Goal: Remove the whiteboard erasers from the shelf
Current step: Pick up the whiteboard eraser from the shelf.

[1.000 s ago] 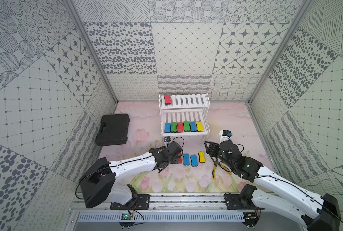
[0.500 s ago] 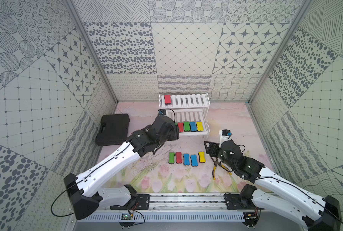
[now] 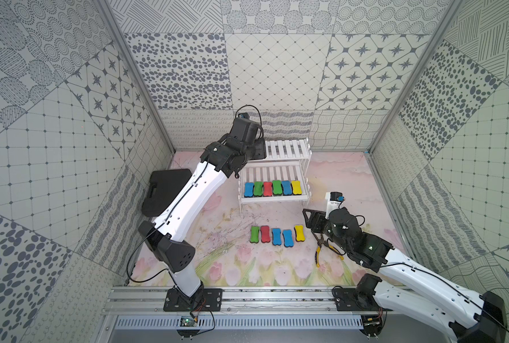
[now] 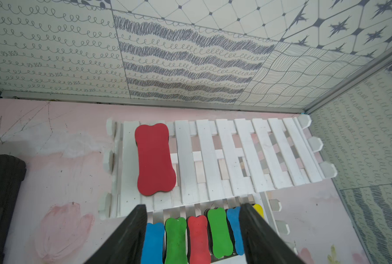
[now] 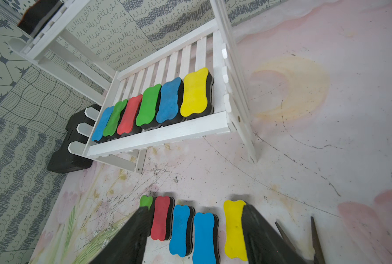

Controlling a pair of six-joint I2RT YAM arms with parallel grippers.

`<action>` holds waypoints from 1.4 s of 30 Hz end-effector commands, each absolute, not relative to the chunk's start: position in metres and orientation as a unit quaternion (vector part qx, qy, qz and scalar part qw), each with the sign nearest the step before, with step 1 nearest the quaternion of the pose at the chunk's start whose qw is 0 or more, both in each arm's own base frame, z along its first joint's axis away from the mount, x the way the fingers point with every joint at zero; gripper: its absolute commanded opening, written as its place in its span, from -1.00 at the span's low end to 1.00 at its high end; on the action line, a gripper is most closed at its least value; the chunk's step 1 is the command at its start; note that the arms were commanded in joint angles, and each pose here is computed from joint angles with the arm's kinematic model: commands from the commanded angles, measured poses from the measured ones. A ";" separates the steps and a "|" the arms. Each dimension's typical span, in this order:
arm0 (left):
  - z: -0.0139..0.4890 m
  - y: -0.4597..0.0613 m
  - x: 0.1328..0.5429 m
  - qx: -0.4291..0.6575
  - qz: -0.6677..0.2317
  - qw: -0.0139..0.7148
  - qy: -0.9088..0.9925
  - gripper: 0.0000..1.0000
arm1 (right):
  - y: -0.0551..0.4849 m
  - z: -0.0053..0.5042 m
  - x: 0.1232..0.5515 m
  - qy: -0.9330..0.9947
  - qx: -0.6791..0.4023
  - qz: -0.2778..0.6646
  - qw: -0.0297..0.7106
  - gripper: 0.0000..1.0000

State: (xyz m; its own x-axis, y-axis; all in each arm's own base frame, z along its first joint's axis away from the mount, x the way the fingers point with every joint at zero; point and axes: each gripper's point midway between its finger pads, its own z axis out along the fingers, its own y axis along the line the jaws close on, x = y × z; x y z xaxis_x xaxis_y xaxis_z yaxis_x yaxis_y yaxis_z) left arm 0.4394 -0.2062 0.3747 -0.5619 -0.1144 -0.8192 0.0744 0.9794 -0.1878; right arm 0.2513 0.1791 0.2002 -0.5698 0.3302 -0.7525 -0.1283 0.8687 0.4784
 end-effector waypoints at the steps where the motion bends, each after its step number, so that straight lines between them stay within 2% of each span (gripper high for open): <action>1: 0.357 -0.188 0.458 0.013 -0.023 0.441 0.897 0.37 | 0.181 0.213 0.257 0.839 0.058 0.253 0.477 0.37; 14: 0.340 -0.168 0.473 -0.041 0.029 0.436 0.899 0.39 | 0.175 0.214 0.258 0.838 0.061 0.246 0.483 0.37; 24: 0.320 -0.175 0.480 -0.033 0.016 0.417 0.908 0.37 | 0.172 0.215 0.258 0.837 0.066 0.247 0.485 0.37; 29: 0.314 -0.174 0.481 -0.034 0.010 0.409 0.912 0.17 | 0.170 0.216 0.258 0.835 0.068 0.246 0.487 0.37; 37: 0.309 -0.175 0.482 -0.028 0.009 0.401 0.915 0.06 | 0.170 0.216 0.258 0.835 0.070 0.248 0.486 0.37; 42: 0.312 -0.177 0.482 -0.027 0.002 0.404 0.914 -0.23 | 0.170 0.216 0.257 0.835 0.071 0.249 0.485 0.37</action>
State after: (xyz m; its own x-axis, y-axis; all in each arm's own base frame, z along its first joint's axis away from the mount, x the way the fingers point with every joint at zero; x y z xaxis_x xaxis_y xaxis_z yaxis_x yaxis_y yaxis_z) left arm 0.4833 -0.1780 0.3144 -0.6593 -0.0504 -0.7502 -0.0561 0.9983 -0.0178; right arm 0.2547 0.1719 0.2035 -0.5501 0.3340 -0.7654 -0.1187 0.8760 0.4675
